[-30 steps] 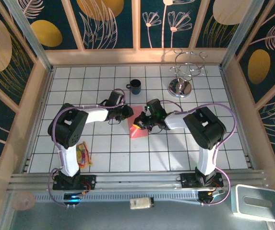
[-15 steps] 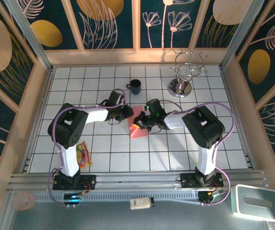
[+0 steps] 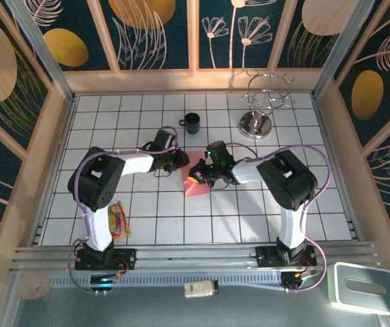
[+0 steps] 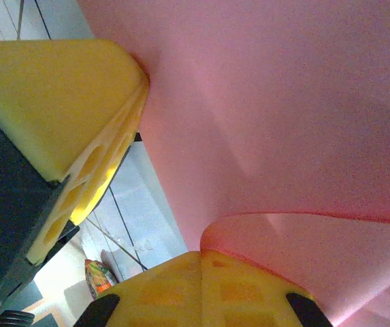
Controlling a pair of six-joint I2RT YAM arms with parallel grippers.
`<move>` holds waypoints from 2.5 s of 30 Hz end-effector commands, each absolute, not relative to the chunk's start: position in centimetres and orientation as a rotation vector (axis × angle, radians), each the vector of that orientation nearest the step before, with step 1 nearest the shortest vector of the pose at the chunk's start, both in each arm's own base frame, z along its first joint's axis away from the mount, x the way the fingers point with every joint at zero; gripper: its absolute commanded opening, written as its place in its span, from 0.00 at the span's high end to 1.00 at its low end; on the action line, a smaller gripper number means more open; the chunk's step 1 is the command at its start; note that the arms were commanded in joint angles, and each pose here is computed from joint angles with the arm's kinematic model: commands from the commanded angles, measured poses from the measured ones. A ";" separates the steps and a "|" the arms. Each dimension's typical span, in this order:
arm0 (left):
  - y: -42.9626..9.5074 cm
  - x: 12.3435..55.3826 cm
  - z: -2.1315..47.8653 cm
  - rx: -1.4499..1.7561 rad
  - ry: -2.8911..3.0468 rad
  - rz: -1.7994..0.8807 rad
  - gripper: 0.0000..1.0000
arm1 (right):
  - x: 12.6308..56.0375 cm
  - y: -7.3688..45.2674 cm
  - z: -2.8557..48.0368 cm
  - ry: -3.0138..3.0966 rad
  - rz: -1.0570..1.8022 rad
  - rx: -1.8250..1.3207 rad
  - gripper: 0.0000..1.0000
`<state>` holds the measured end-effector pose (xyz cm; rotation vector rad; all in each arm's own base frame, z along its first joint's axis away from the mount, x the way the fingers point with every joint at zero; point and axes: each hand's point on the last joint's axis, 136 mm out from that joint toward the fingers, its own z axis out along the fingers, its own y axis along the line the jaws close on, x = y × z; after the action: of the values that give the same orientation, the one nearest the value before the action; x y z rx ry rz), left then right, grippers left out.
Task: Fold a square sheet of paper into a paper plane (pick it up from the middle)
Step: Fold the triangle a second time at the center of the table.
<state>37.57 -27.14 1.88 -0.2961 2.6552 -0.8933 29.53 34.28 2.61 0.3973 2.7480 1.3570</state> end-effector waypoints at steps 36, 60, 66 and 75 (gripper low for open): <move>-26.5 39.3 5.5 -0.295 2.587 -0.876 0.77 | 29.8 34.3 1.1 2.770 1.298 0.440 0.98; -20.6 38.0 9.9 -0.398 2.459 -0.900 0.71 | 29.7 34.0 0.9 2.784 1.275 0.423 0.60; -21.4 35.2 8.8 -0.401 2.468 -1.000 0.79 | 29.4 33.5 0.3 2.802 1.239 0.436 0.69; -24.6 32.1 7.4 -0.297 2.541 -1.011 0.84 | 29.0 32.9 -0.7 2.843 1.181 0.453 0.87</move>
<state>32.65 -23.40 6.78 -0.3277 2.5586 -0.9578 30.24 34.39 2.33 0.3987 2.7425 1.3115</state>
